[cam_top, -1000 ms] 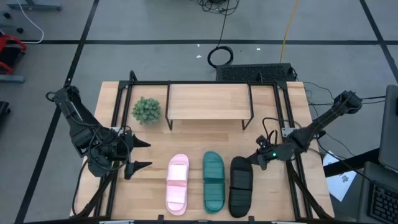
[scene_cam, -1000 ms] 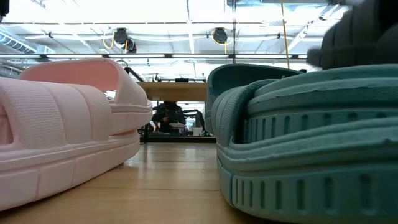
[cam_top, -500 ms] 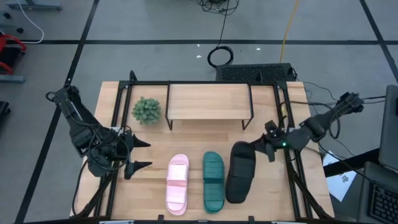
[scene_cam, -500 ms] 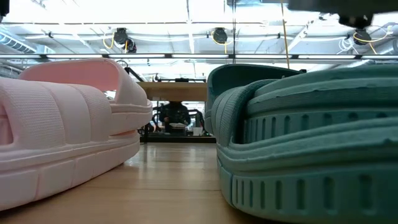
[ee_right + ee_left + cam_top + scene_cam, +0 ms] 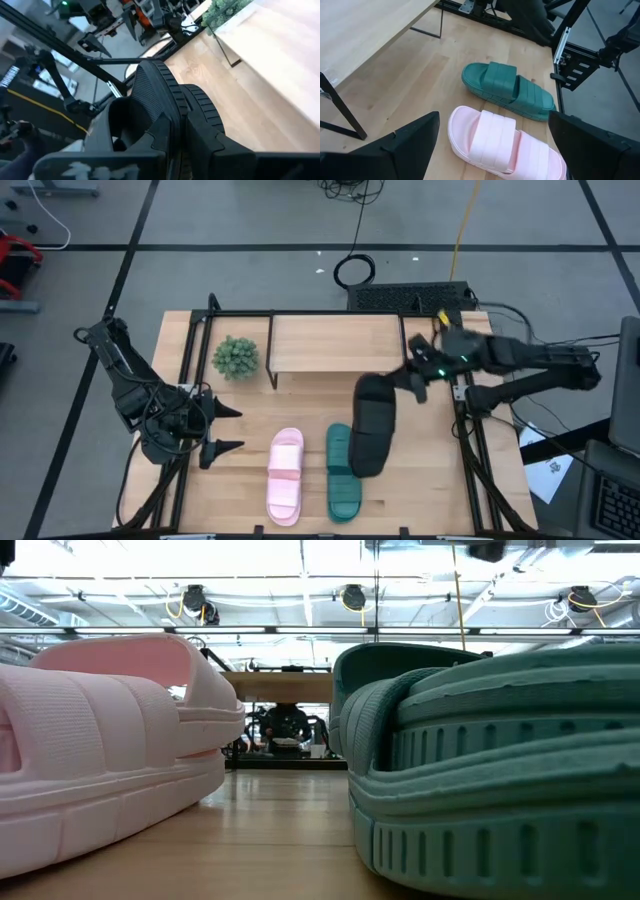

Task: Pick and place slides into the shelf
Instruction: Put the black slippers on the shelf

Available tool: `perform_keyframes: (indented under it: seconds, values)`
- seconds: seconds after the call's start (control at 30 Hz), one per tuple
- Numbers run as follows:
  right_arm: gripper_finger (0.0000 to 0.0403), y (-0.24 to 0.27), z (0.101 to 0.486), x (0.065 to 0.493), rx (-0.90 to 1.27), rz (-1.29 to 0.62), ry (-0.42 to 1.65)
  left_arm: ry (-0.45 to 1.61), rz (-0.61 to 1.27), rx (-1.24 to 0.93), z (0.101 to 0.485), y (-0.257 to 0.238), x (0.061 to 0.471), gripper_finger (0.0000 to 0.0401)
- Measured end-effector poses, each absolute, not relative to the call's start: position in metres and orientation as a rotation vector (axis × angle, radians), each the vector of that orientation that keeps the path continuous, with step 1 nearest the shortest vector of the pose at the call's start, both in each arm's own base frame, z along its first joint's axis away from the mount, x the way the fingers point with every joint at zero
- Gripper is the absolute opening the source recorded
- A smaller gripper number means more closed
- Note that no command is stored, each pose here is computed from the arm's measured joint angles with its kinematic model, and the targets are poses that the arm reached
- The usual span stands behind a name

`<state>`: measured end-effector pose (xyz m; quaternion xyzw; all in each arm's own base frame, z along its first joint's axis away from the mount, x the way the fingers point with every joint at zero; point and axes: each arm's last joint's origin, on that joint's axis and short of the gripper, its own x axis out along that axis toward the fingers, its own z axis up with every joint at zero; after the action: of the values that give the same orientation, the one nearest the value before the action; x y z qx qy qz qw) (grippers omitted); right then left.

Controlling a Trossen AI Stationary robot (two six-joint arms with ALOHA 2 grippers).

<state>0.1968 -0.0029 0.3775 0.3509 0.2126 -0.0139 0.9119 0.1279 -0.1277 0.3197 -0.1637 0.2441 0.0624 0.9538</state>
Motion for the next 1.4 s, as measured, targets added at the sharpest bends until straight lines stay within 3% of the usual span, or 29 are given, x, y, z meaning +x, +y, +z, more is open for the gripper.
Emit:
perform_keyframes:
  seconds: [0.47, 0.97, 1.4]
  values:
    - [0.0026, -0.13, 0.426, 0.258, 0.718, 0.042, 0.437, 0.498, 0.12, -0.311, 0.32, -0.128, 0.128, 0.0376]
    - [0.0026, -0.246, 0.383, 0.289, 0.801, 0.025, 0.458, 0.497, 0.122, -0.314, 0.32, -0.128, 0.128, 0.0376]
    - [0.0026, -0.266, 0.366, 0.288, 0.834, 0.045, 0.475, 0.497, 0.161, -0.32, 0.319, -0.122, 0.134, 0.0376]
